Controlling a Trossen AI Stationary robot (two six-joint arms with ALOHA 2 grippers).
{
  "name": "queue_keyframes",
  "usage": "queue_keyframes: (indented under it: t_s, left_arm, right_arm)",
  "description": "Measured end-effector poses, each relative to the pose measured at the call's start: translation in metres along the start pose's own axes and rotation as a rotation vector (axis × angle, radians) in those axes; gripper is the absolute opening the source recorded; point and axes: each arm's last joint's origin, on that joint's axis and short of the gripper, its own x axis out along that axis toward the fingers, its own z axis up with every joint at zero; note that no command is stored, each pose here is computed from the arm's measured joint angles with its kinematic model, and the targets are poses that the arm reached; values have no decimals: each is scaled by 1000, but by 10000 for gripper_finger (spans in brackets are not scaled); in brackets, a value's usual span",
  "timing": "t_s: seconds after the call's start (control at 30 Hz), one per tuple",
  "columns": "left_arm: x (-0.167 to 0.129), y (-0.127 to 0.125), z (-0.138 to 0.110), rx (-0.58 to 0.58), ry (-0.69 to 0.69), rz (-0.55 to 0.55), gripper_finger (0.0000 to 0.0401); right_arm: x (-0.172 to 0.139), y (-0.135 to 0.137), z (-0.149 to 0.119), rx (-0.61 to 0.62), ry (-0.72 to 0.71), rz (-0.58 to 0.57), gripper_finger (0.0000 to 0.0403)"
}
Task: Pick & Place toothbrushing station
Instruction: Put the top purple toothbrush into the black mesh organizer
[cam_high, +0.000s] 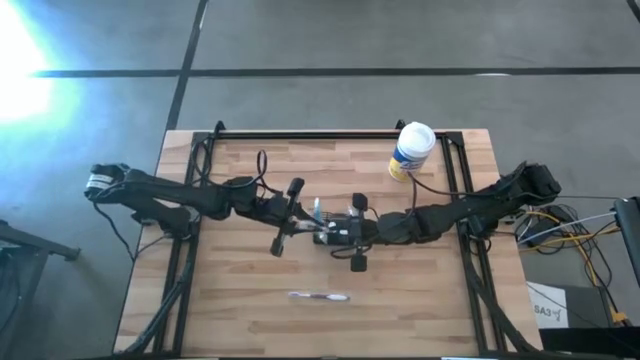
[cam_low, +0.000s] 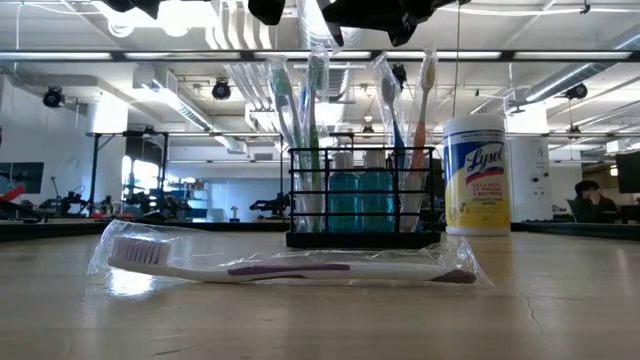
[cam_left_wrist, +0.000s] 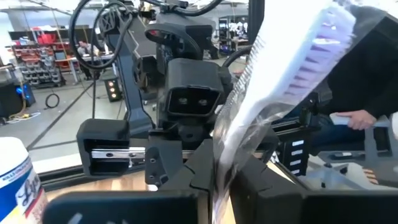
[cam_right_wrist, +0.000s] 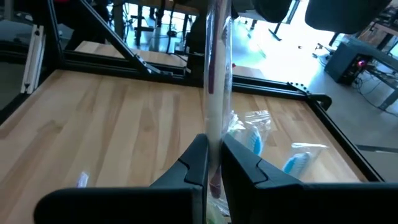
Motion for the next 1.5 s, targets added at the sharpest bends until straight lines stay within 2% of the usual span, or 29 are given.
queue_keyframes:
  t_s: [0.17, 0.47, 0.67, 0.83, 1.0, 1.1, 1.27, 1.5]
  left_arm:
    - [-1, -1, 1, 25, -4, -19, 26]
    - [-30, -9, 26, 53, -40, -69, 26]
    - [-46, -19, 31, 17, -40, -129, 26]
    - [-40, -33, 19, 1, 15, -188, 26]
    - [-37, -47, 2, 6, 86, -247, 26]
    - [-36, -51, -13, 29, 117, -200, 26]
    - [-32, -49, -34, 139, 187, -85, 26]
    - [-16, -50, -47, 153, 221, -98, 26]
  right_arm:
    - [0, 0, 1, 1, -3, 4, 34]
    - [-11, -4, 11, -49, -21, -7, 128]
    - [-31, -10, 19, -18, -47, -1, 150]
    - [-39, -10, 19, -42, -67, -2, 120]
    - [-44, -4, 12, -48, -82, 18, 55]
    - [-41, 0, 2, -50, -86, 27, 17]
    - [-37, 6, -9, -40, -70, 40, 9]
    - [-41, 26, -19, -78, -73, 105, 8]
